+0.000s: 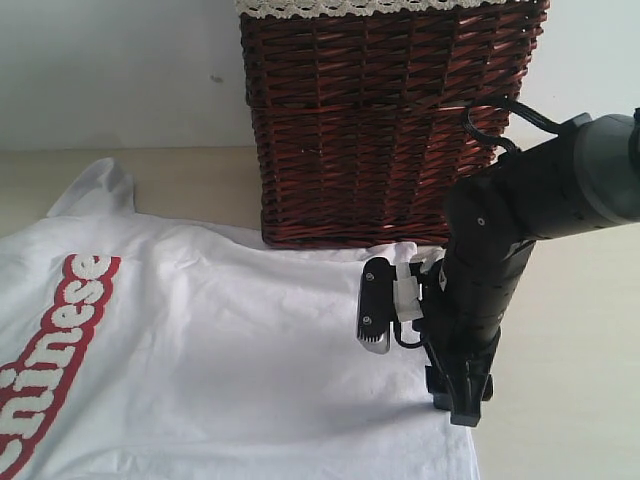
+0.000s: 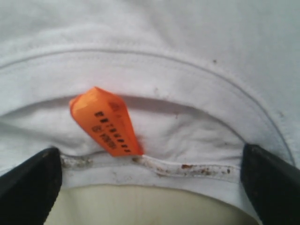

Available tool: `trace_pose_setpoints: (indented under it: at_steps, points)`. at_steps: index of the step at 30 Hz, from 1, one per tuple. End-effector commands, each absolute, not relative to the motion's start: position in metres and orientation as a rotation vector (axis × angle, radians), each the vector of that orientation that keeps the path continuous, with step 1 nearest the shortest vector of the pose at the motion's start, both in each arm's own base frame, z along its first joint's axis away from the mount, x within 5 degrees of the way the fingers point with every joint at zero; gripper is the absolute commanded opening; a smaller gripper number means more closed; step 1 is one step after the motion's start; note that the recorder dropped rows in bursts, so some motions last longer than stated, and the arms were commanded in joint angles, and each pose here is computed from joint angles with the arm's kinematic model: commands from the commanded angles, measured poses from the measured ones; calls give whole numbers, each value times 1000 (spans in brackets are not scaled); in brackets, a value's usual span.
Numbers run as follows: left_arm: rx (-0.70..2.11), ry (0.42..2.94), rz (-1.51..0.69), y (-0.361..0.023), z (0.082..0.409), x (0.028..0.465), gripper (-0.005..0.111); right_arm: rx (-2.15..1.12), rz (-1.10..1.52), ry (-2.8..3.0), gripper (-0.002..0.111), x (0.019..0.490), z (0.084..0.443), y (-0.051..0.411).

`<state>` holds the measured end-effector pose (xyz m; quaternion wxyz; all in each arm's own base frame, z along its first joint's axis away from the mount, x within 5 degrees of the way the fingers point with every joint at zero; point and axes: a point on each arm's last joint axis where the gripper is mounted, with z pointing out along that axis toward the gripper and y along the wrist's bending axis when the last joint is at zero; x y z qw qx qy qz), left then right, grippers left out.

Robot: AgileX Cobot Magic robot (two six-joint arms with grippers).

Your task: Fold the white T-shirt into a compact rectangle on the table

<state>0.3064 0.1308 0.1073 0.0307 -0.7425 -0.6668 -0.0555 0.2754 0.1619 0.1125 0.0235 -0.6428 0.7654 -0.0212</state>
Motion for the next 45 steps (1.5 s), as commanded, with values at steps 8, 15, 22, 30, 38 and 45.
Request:
trace_pose_setpoints:
  at_steps: [8,15,22,30,38,45]
  points:
    - [-2291,-2071,-168,132,90,306,105,-1994,-66,2427,37,275,93,159]
    - [-2290,-2071,-162,132,90,306,105,-2018,-89,2400,6,276,93,158]
    - [-2283,-2073,-151,132,90,305,105,-2053,-135,2372,0,278,93,156]
    - [-2282,-2073,-148,132,90,305,105,-2053,-135,2372,0,278,93,156]
    - [-2277,-2084,-146,132,90,305,105,-2054,-135,2374,0,277,93,156]
    - [-2247,-2124,-156,132,90,305,102,-2054,-135,2374,0,277,93,156]
